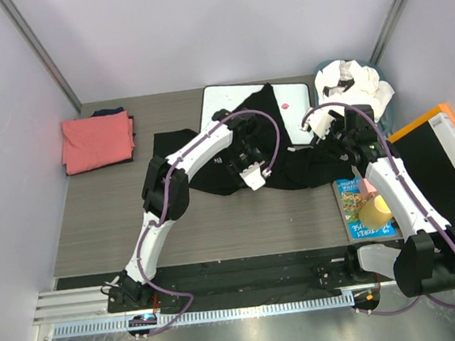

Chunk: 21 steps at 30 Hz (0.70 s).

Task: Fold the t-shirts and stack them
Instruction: Flatten out the tshirt

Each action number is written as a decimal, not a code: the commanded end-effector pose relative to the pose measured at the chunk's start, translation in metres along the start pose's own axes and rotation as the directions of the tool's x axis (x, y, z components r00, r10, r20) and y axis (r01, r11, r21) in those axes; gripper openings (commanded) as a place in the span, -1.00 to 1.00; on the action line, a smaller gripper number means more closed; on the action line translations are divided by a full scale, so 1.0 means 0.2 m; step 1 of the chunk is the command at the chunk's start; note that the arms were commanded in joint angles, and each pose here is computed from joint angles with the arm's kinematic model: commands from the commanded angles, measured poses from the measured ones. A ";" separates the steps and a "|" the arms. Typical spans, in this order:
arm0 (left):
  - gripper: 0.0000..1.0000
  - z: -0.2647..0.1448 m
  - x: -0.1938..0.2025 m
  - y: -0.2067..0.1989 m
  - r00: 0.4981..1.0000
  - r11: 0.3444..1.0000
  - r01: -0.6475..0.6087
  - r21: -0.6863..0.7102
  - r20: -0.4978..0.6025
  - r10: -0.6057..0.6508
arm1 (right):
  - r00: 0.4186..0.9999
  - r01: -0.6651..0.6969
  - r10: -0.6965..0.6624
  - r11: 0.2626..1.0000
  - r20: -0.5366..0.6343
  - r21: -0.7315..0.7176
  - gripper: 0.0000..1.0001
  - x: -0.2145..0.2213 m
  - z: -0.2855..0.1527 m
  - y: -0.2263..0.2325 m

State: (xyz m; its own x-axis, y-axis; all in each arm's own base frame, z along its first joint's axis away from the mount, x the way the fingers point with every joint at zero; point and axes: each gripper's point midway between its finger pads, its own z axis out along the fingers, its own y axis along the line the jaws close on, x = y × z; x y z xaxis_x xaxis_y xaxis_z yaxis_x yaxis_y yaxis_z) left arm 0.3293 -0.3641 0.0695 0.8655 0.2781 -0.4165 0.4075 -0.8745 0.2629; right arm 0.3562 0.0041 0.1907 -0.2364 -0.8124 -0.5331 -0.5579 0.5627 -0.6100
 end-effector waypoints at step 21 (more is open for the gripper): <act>-0.38 0.05 -0.07 -0.26 0.979 0.954 -0.199 0.223 0.099 0.181 | 0.996 -0.057 0.056 0.998 0.067 0.018 0.22 -0.10 -0.04 -0.04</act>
State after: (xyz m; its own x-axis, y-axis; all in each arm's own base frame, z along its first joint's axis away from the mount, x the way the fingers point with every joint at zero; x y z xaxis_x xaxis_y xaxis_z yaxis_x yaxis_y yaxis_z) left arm 0.3294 -0.3478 0.0509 0.8736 0.3043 -0.3798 0.3968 -0.8973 0.1936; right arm 0.3551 0.0087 0.1893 -0.2503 -0.7828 -0.5697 -0.5562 0.5979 -0.5772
